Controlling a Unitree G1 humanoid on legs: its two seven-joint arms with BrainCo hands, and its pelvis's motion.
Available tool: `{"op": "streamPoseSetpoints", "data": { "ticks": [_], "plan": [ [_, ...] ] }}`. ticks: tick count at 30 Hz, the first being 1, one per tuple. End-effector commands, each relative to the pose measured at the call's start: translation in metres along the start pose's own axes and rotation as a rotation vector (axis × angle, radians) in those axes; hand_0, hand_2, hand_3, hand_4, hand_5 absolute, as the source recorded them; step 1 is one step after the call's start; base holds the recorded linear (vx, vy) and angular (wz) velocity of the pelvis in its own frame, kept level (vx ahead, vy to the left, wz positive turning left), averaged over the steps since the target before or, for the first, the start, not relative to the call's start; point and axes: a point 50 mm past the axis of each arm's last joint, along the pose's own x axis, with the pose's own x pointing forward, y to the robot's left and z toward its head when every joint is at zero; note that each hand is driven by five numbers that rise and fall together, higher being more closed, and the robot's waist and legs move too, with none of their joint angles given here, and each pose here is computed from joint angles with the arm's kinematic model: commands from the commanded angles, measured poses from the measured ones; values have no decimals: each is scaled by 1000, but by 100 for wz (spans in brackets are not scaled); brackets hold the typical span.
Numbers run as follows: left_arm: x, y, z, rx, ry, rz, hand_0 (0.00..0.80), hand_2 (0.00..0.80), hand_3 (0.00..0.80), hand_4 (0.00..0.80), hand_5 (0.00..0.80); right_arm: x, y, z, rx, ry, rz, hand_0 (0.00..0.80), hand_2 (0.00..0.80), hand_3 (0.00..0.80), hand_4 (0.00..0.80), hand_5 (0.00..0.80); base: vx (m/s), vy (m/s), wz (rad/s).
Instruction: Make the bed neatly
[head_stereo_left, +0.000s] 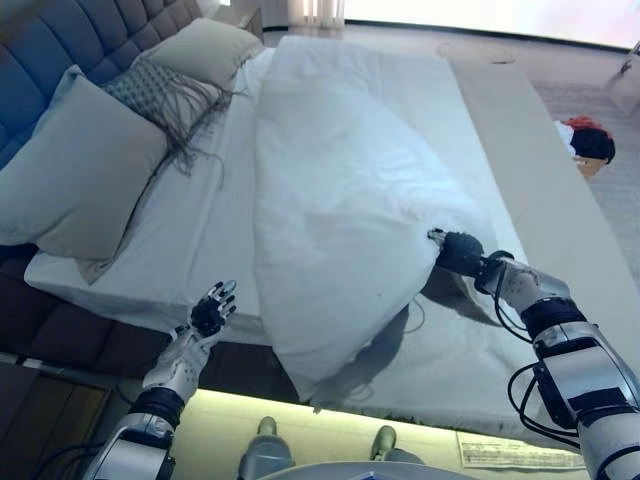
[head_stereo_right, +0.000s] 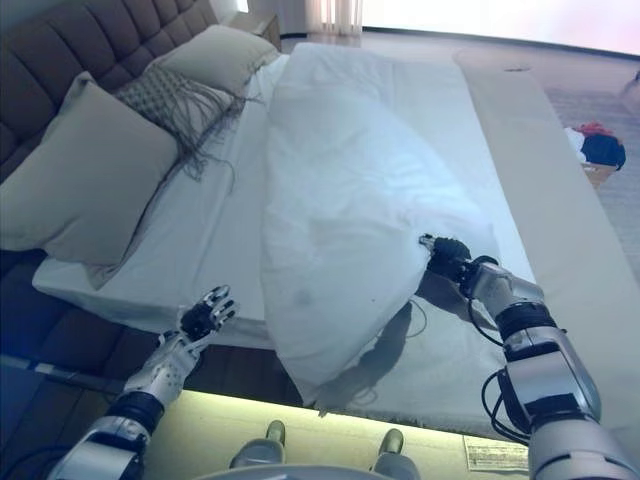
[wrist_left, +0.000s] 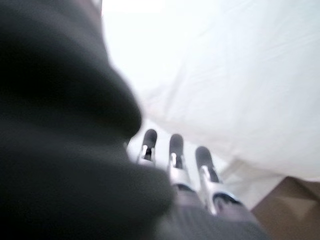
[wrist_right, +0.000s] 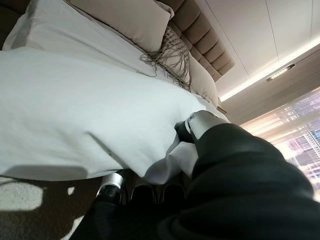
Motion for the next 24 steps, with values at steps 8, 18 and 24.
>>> {"op": "streamPoseSetpoints", "data": {
  "ticks": [8,18,24],
  "plan": [
    [10,-79,-68,-346,457,-158,0,0,0,0,0,22,60,27,-24,-56,171,800,800,800,800,800,77,-17,-1],
    [-28,-98,-142,-708,880,-169,0,0,0,0,0,37,95,5,26,-48,252,800,800,800,800,800,2,-129,-8],
    [-43,-114,-157,-701,1033,-207,0,0,0,0,0,40,123,13,38,-120,311,800,800,800,800,800,-154,-193,-7]
  ]
}}
